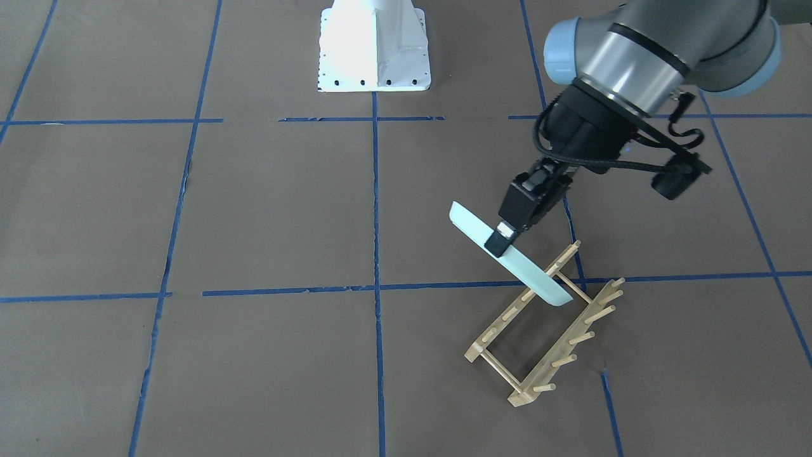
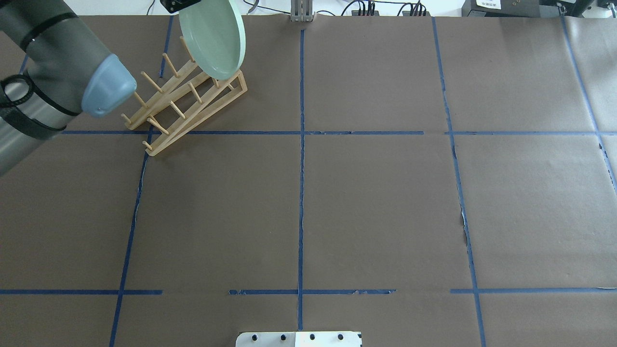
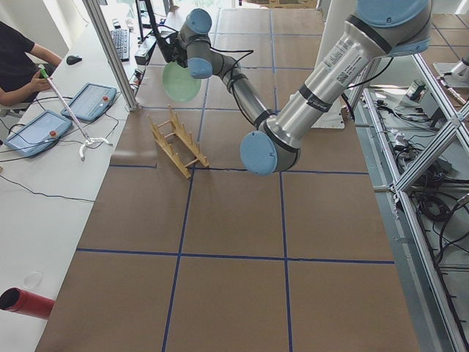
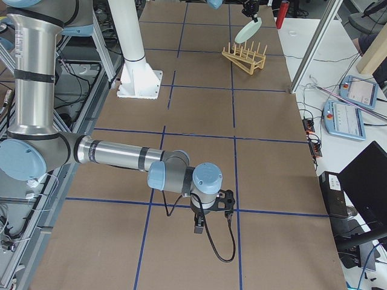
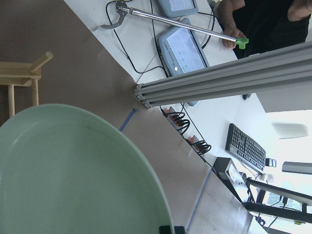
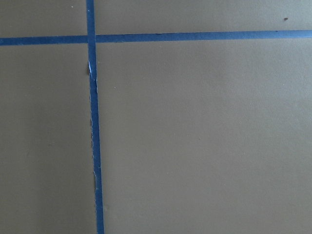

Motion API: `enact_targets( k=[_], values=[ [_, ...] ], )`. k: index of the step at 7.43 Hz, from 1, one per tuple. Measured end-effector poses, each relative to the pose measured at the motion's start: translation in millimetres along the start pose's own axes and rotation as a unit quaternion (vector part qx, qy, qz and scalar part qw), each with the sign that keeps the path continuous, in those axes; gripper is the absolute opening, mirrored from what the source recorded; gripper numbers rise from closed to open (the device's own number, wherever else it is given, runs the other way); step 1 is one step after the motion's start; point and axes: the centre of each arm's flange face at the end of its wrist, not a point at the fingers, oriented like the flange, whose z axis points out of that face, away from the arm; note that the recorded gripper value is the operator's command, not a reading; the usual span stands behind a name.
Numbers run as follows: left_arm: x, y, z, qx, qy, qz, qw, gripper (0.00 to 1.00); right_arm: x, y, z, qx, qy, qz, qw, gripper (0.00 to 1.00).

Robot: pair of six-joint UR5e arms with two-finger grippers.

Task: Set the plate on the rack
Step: 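Lift the plate with the left gripper and tilt it upright over the rack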

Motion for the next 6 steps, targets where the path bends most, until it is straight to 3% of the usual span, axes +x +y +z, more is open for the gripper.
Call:
enact_targets(
  k=[2,4,6],
  values=[
    [-31.3,-34.1,-10.7,-0.013,0.081,0.037,0.9959,0.00,-0.1,0.0,-0.1,0.000,0.000,0.000,1.0000,1.00],
    [-53.5,-45.5,-1.4,0.023,0.157,0.057,0.9857,0.00,0.0,0.0,0.0,0.000,0.000,0.000,1.0000,1.00],
    [-71.1,-40.5,18.3,0.032,0.170,0.057,0.9832,0.00,0.0,0.0,-0.1,0.000,0.000,0.000,1.0000,1.00]
  ],
)
